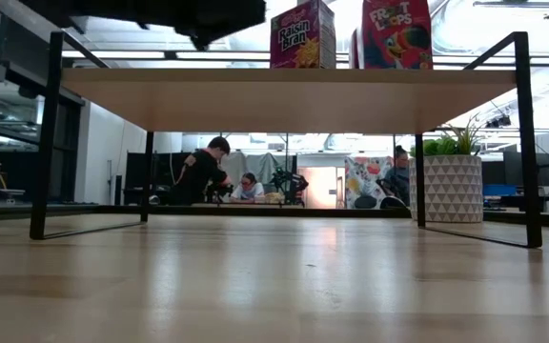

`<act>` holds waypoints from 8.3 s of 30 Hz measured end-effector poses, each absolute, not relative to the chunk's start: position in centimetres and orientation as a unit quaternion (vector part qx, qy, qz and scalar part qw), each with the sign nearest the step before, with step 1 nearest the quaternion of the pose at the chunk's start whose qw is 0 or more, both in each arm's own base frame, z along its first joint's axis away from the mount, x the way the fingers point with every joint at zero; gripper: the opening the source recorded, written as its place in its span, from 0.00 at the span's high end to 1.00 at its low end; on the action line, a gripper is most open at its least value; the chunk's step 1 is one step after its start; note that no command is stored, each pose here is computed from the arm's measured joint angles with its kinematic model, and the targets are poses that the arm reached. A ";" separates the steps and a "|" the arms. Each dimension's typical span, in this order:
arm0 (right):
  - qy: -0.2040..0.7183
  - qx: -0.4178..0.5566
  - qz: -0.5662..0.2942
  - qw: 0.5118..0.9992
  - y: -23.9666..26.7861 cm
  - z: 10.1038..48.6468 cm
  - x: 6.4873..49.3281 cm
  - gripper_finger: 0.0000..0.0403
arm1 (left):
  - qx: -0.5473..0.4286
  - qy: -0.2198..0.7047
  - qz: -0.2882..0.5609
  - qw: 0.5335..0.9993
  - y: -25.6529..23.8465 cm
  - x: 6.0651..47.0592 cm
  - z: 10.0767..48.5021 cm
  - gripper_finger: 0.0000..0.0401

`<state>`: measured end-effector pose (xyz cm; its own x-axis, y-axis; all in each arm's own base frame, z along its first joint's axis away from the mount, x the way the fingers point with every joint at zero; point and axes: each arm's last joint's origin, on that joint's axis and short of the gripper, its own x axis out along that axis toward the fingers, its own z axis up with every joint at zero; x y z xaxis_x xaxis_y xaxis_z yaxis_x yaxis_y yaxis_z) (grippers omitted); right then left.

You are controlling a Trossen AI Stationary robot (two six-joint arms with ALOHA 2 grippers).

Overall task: Stack cereal on shelf
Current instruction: Adjust the cereal boxes on the shelf, then put the right yellow cereal box on the shelf

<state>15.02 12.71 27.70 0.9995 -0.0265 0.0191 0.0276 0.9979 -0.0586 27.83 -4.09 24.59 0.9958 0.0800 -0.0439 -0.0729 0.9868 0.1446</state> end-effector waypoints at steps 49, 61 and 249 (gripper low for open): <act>-0.014 -0.048 -0.014 0.999 12.7 28.2 15.1 1.00 | 0.036 0.077 0.146 0.986 -4.0 35.0 22.1 1.00; -0.001 -0.041 -0.013 0.999 12.8 27.8 15.1 1.00 | 0.062 0.056 0.029 0.996 -7.3 33.1 24.9 1.00; 0.726 0.166 -0.113 0.658 23.3 28.5 18.8 0.24 | 0.027 -0.091 0.041 0.995 -3.7 13.3 28.9 1.00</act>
<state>18.81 23.30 28.52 -0.0806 0.0921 -0.9925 0.3888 0.9198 0.0538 13.33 -3.75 28.86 0.9801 0.0767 0.1832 -0.0866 0.9952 0.0465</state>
